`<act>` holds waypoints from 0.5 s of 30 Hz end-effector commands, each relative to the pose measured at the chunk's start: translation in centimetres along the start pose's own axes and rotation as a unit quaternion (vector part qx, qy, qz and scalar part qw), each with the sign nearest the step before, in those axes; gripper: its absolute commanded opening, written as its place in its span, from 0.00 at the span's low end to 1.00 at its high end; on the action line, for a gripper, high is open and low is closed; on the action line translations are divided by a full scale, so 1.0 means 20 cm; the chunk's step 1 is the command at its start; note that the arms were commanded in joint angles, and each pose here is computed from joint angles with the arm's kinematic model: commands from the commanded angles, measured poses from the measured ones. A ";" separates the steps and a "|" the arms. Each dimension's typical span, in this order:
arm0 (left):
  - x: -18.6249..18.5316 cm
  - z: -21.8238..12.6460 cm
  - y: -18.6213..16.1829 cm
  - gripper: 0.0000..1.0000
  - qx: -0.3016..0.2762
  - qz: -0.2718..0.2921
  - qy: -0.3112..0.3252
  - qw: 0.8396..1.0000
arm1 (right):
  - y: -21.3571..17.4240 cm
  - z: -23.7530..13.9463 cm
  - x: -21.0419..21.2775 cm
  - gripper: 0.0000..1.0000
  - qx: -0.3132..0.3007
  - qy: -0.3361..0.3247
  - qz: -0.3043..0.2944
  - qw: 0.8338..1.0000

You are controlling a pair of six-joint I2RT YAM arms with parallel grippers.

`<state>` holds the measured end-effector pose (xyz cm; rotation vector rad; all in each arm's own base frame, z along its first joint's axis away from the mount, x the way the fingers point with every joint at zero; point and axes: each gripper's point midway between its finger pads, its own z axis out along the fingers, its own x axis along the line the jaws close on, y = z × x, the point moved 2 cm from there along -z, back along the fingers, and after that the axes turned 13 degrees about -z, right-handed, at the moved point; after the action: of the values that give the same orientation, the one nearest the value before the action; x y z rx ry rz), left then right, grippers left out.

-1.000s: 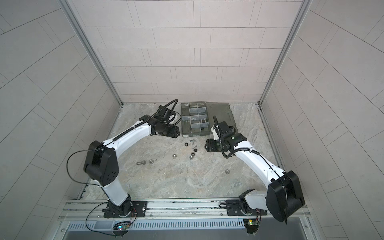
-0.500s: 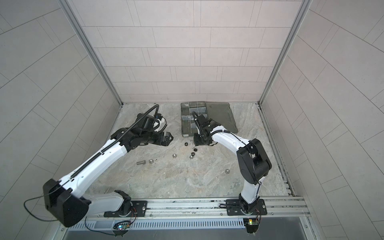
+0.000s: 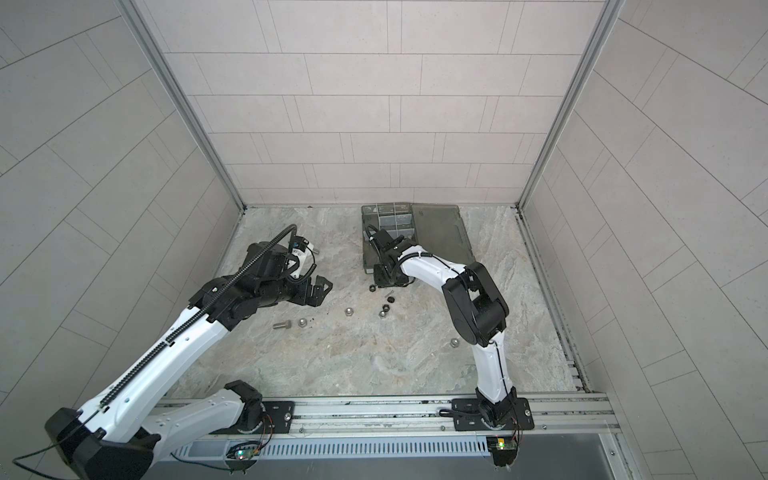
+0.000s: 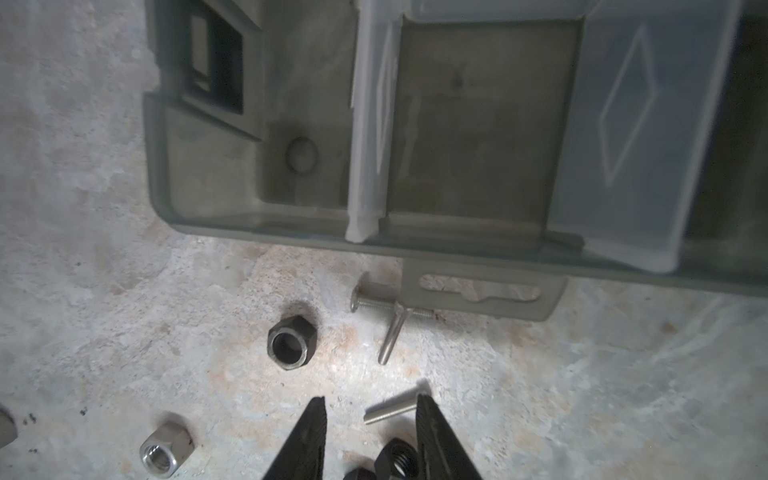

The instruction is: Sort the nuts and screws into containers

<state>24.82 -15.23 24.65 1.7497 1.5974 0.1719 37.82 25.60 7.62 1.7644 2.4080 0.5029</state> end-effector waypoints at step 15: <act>-0.07 0.02 0.04 1.00 0.014 0.021 -0.025 0.999 | 0.01 0.16 -0.08 0.30 0.028 -0.054 0.015 0.998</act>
<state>25.15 -16.15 24.32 1.7887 1.5775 0.1216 39.51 25.62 5.39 1.7798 2.3671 0.4111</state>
